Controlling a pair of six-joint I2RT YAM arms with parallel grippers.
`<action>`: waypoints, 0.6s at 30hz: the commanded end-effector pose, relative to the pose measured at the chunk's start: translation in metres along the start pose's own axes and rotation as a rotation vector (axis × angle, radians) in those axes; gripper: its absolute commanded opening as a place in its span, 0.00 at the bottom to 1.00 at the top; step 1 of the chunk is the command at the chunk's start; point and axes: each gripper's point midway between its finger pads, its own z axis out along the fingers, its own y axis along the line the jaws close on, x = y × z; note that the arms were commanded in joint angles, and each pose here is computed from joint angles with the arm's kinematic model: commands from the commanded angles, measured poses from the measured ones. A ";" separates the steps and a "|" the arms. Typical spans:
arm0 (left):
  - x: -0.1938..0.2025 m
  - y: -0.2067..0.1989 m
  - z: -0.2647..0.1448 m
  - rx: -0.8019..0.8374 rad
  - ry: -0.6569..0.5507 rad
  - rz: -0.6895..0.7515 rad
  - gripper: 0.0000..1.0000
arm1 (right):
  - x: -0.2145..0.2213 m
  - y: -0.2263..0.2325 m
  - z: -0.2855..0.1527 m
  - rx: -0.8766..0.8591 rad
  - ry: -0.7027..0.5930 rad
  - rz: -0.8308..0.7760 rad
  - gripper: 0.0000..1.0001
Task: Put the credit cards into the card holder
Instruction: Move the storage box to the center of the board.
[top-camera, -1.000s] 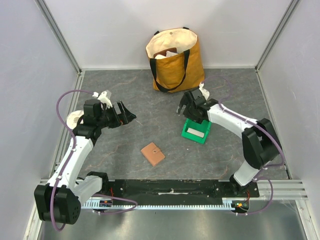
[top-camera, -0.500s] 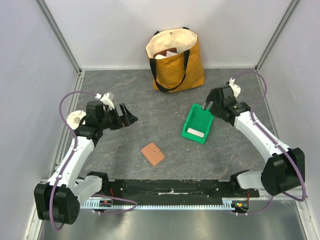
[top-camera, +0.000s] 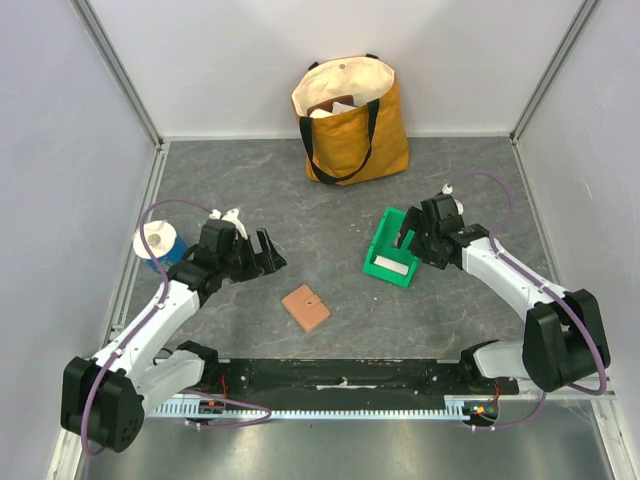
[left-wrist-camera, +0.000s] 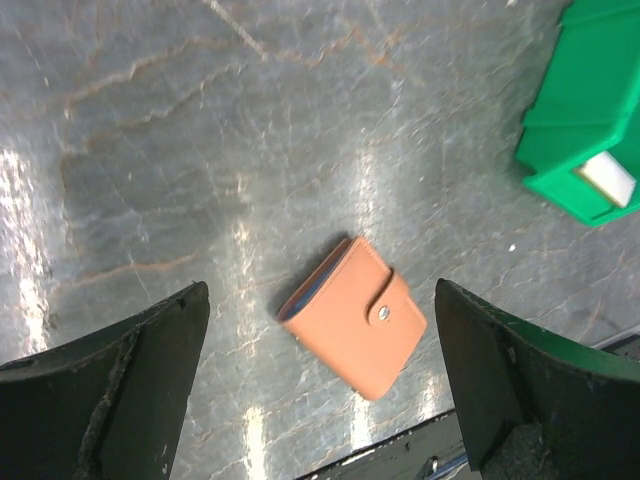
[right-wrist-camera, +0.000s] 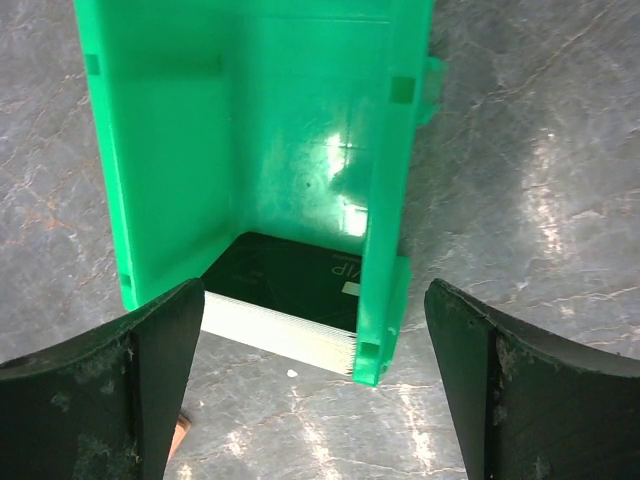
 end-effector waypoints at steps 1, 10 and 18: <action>0.017 0.010 0.002 -0.060 0.012 -0.070 0.98 | 0.001 0.025 -0.001 -0.112 -0.001 0.020 0.98; 0.028 0.015 0.001 -0.074 0.033 -0.068 0.96 | 0.019 0.047 -0.005 -0.160 0.024 0.009 0.98; 0.048 0.023 0.002 -0.087 0.076 -0.087 0.95 | 0.036 0.066 -0.007 -0.206 0.044 0.004 0.98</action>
